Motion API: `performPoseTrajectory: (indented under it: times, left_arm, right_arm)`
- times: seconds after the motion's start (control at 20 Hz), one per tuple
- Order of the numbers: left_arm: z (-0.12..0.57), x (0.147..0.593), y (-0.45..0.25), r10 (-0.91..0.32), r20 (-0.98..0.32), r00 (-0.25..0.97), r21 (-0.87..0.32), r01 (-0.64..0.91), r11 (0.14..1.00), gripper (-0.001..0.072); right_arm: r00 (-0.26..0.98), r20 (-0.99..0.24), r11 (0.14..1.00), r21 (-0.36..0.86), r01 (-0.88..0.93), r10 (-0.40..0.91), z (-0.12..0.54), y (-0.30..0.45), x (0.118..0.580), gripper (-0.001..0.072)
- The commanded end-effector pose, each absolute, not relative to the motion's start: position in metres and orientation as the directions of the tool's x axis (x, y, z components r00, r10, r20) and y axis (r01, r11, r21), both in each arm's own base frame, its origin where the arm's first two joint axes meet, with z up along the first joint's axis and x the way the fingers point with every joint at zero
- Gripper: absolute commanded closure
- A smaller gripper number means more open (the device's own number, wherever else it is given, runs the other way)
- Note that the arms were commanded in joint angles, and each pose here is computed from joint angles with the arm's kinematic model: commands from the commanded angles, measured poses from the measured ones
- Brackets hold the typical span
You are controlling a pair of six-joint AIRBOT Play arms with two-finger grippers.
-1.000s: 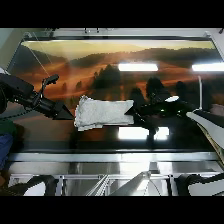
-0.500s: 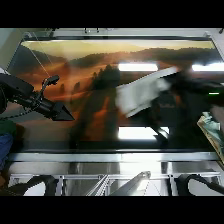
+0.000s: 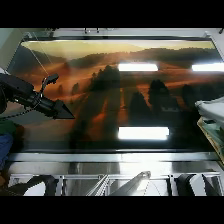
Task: Fold the shirts.
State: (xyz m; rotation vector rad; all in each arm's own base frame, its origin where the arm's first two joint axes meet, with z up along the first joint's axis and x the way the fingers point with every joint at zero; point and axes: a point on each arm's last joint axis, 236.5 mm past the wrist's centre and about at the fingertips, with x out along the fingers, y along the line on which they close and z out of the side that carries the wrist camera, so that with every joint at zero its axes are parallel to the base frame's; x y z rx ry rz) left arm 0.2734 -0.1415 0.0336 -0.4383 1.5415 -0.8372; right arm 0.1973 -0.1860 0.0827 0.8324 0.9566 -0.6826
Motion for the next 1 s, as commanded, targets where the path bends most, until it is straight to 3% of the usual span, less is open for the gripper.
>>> performPoseTrajectory:
  times: [0.0, 0.2, 0.35, 0.4, 0.45, 0.5, 0.65, 0.8, 0.85, 0.9, 0.95]
  left_arm:
    - [0.034, 0.272, -0.142, -0.705, -0.689, -0.167, -0.724, 0.202, 0.660, 0.0692]
    - [0.034, 0.271, -0.142, -0.705, -0.688, -0.172, -0.725, 0.201, 0.658, 0.0692]
    - [0.034, 0.271, -0.142, -0.705, -0.688, -0.171, -0.725, 0.202, 0.659, 0.0692]
    - [0.034, 0.272, -0.142, -0.705, -0.688, -0.170, -0.725, 0.202, 0.659, 0.0692]
    - [0.034, 0.272, -0.142, -0.705, -0.689, -0.167, -0.724, 0.202, 0.660, 0.0692]
    - [0.034, 0.273, -0.142, -0.705, -0.689, -0.166, -0.724, 0.202, 0.660, 0.0692]
    - [0.034, 0.273, -0.142, -0.705, -0.689, -0.166, -0.724, 0.202, 0.660, 0.0692]
    - [0.033, 0.277, -0.142, -0.705, -0.694, -0.149, -0.719, 0.203, 0.665, 0.0692]
    - [0.033, 0.279, -0.142, -0.704, -0.697, -0.138, -0.716, 0.204, 0.668, 0.0692]
    - [0.032, 0.281, -0.142, -0.704, -0.698, -0.131, -0.714, 0.204, 0.670, 0.0692]
    - [0.032, 0.283, -0.141, -0.703, -0.701, -0.122, -0.711, 0.204, 0.673, 0.0693]
  right_arm:
    - [0.051, -0.954, 0.378, -0.068, 0.923, -0.297, 0.058, -0.241, 0.115, 0.0696]
    - [-0.157, -0.936, 0.278, -0.249, 0.928, -0.316, 0.042, -0.267, 0.079, 0.0696]
    - [-0.172, -0.929, 0.253, -0.262, 0.931, -0.328, 0.043, -0.271, 0.075, 0.0683]
    - [-0.179, -0.933, 0.253, -0.264, 0.931, -0.313, 0.042, -0.267, 0.074, 0.0522]
    - [-0.191, -0.936, 0.252, -0.269, 0.930, -0.295, 0.041, -0.263, 0.071, 0.0186]
    - [-0.198, -0.938, 0.254, -0.273, 0.928, -0.284, 0.041, -0.260, 0.069, 0.0011]
    - [-0.140, -0.968, 0.277, -0.195, 0.941, -0.207, 0.035, -0.240, 0.083, 0.0011]
    - [0.076, -0.997, 0.421, 0.061, 0.905, -0.017, 0.034, -0.183, 0.141, 0.0013]
    - [0.156, -0.986, 0.499, 0.167, 0.851, 0.063, 0.038, -0.158, 0.167, 0.0109]
    - [0.244, -0.960, 0.557, 0.280, 0.782, 0.139, 0.045, -0.130, 0.198, 0.0501]
    - [0.336, -0.919, 0.592, 0.391, 0.705, 0.206, 0.055, -0.103, 0.231, 0.0684]
